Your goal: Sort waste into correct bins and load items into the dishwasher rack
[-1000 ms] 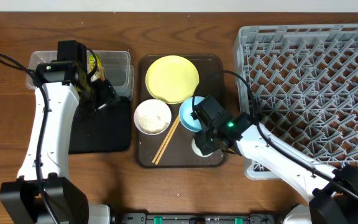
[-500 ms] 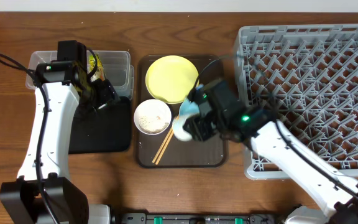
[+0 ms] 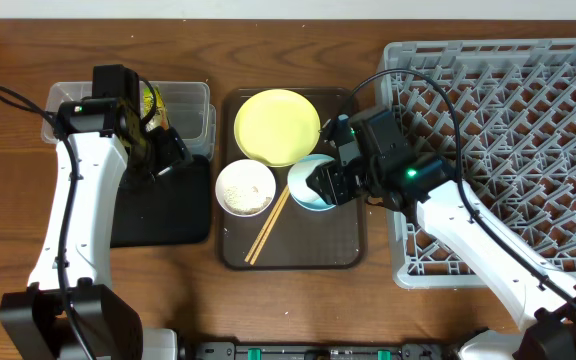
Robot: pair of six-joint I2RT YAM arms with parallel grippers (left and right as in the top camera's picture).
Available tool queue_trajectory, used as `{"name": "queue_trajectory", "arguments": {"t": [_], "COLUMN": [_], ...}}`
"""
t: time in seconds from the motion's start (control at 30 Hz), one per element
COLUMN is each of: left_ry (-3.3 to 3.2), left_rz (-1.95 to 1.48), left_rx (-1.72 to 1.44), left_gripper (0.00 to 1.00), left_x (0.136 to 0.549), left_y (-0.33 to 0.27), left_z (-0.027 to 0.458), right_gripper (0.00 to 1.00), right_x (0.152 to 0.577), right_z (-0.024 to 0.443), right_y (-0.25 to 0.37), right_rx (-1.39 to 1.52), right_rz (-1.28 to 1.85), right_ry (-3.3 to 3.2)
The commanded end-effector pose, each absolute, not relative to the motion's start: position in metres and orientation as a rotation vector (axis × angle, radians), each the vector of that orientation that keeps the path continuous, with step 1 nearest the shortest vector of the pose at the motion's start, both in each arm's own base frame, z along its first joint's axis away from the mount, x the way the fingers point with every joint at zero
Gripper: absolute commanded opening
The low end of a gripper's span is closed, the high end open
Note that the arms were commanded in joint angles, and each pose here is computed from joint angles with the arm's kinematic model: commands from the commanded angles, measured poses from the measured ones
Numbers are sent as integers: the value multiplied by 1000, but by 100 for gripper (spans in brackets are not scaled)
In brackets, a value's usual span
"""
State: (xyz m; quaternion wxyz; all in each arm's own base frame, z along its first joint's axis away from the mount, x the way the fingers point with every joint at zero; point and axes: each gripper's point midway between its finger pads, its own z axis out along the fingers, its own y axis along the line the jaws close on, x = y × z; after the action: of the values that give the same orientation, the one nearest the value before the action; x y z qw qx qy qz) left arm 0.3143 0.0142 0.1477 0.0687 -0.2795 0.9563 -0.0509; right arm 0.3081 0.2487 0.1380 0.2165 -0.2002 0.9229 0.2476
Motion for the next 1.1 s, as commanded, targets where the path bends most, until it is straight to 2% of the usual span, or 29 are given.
{"name": "queue_trajectory", "arguments": {"t": [0.0,0.27,0.43,0.57,0.8,0.97,1.07], "left_ry": [2875,2872,2871,2869,2868,2868,2868], "left_rz": [-146,-147,-147,-147,-148,-148,-148], "left_rx": [-862,-861,-861,-860,-860,-860,-860], "left_gripper": [84,84,84,84,84,84,84], "left_x": [313,313,314,314,314,314,314], "left_y": [16,16,16,16,16,16,16], "left_z": [148,148,148,148,148,148,148], "right_gripper": [50,51,57,53,54,59,69], "right_x": [301,245,233,223,210,213,220], "right_z": [151,146,125,107,72,60,56], "right_y": [264,275,260,251,239,225,218], "right_rx": [-616,-753,-644,-592,-563,-542,-529], "right_rz": [835,1102,1016,981,893,767,679], "right_ry": [2518,2628,2784,2861,2923,2945,2941]}}
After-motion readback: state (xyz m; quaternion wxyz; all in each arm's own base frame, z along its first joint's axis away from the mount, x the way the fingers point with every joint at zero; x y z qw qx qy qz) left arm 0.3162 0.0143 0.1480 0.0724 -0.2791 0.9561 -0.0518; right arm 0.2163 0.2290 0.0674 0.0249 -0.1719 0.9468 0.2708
